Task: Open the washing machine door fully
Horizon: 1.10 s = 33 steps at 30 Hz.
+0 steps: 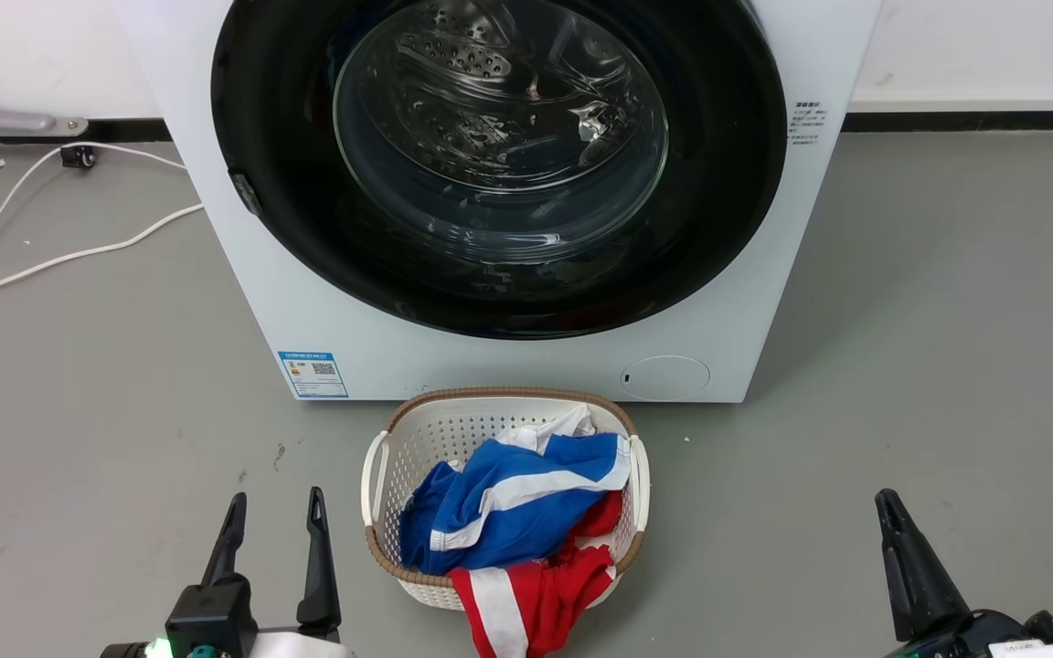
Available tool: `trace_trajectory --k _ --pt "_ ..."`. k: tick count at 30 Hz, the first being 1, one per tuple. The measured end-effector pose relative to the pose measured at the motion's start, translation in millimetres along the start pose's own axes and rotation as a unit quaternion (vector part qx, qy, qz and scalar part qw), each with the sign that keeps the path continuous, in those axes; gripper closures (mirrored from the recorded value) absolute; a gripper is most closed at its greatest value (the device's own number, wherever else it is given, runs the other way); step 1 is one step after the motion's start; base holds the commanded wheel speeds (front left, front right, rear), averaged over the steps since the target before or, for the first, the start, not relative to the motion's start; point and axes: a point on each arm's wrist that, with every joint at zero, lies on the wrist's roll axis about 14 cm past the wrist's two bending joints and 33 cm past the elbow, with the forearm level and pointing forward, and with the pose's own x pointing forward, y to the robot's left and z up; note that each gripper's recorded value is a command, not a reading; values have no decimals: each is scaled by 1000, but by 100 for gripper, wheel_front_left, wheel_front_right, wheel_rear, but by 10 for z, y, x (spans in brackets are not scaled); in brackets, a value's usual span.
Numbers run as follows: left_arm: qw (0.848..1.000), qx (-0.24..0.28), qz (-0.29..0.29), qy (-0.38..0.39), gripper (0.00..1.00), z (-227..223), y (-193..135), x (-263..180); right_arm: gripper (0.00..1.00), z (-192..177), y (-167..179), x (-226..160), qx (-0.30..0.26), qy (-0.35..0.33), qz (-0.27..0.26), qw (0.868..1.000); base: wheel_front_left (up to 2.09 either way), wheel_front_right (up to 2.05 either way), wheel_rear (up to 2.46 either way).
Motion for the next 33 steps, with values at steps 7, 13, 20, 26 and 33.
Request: trace_trajectory --k 7,13,20,26,33 --pt "1000 10 2 1 0 -6 5 15 100 184 -15 79 -15 -28 -4 999 0 0 0" --pt "1000 17 1 -1 0 -2 -4 96 100 503 180 358 -41 -68 23 997 0 0 0" --pt "1000 27 4 -1 0 -25 10 253 100 995 526 865 -72 -110 60 990 0 0 0" --pt "999 34 6 0 0 -74 22 445 100 1251 728 1402 -101 -116 73 985 0 0 0" --pt "999 38 8 10 0 -213 24 670 100 1291 914 2094 -139 -81 86 983 0 0 0"
